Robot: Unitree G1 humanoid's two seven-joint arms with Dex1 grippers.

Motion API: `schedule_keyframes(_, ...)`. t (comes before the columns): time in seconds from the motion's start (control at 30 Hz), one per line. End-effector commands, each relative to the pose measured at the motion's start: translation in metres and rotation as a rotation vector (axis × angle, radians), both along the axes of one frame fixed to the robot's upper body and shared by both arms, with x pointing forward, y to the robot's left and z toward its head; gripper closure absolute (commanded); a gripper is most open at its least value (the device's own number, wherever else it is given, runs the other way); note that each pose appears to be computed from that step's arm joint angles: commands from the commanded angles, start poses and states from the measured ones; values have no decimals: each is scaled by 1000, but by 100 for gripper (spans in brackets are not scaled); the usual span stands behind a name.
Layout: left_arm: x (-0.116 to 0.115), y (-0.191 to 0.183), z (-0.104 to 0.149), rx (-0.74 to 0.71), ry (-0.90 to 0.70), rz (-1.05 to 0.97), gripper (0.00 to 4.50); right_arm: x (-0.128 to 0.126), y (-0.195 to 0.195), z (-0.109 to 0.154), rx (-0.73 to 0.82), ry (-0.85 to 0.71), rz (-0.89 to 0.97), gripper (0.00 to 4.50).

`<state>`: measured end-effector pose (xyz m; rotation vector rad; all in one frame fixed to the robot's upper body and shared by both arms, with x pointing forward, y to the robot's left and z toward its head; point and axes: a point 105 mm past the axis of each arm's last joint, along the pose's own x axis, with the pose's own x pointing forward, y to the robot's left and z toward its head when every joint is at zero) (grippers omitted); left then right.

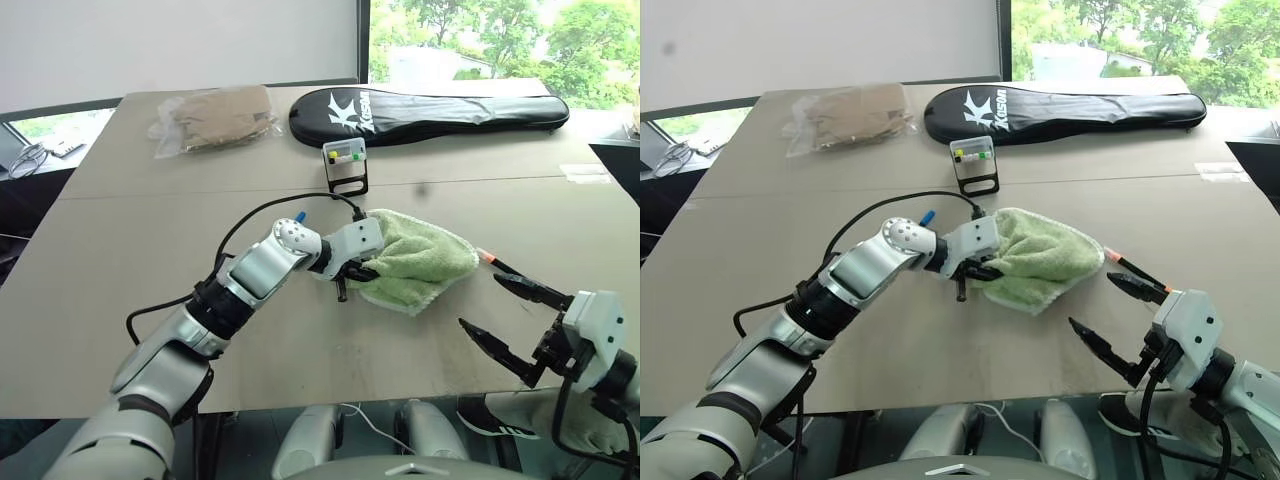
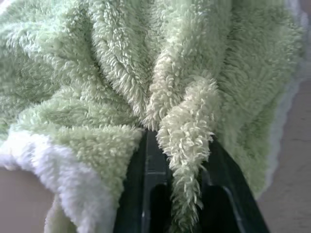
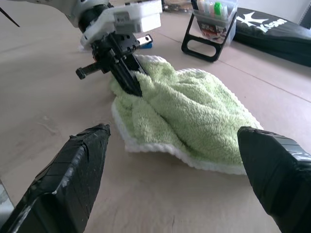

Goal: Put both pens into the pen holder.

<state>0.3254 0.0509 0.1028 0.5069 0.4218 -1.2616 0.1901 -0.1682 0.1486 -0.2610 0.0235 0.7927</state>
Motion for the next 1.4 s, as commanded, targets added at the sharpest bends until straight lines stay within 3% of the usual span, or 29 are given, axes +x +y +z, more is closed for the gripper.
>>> schedule_keyframes(0.03, -9, 7, 60, -239, -115, -31, 449, 4, 3, 15, 40, -74, -6, 0)
schedule_keyframes(0.17, -31, 43, 130, -527, -103, 34, 449, 9, -4, 35, 218, -95, -24, 0)
schedule_keyframes(0.27, -38, 98, 172, -697, -79, 203, 449, 10, -2, 32, 210, -68, 13, 0)
schedule_keyframes(0.33, -38, 141, 187, -788, -121, 381, 449, 12, 1, 31, 208, -50, 33, 0)
schedule_keyframes(0.5, -43, 255, 159, -765, -196, 893, 449, 19, 14, 36, 221, -29, 105, 0)
schedule_keyframes(0.63, -36, 309, 111, -477, -243, 1210, 449, 28, 16, 36, 196, -5, 136, 0)
schedule_keyframes(0.67, -35, 310, 104, -428, -246, 1219, 449, 30, 16, 35, 192, 0, 140, 0)
schedule_keyframes(0.87, -45, 296, 52, -277, -47, 1202, 203, 39, 14, 30, 161, 21, 95, 0)
schedule_keyframes(1.0, -66, 238, 63, -254, 56, 864, 36, 36, 17, 27, 145, 26, 98, 0)
schedule_keyframes(1.1, -67, 214, 82, -238, 47, 743, 36, 32, 22, 27, 128, 12, 126, 0)
schedule_keyframes(1.23, -37, 182, 106, -214, -5, 717, 36, 27, 24, 22, 104, 9, 147, 0)
schedule_keyframes(1.3, -24, 184, 97, -40, -71, 772, 36, 26, 22, 21, 103, 1, 135, 0)
schedule_keyframes(1.4, -9, 192, 91, 3, -31, 904, 36, 25, 20, 19, 109, -4, 119, 0)
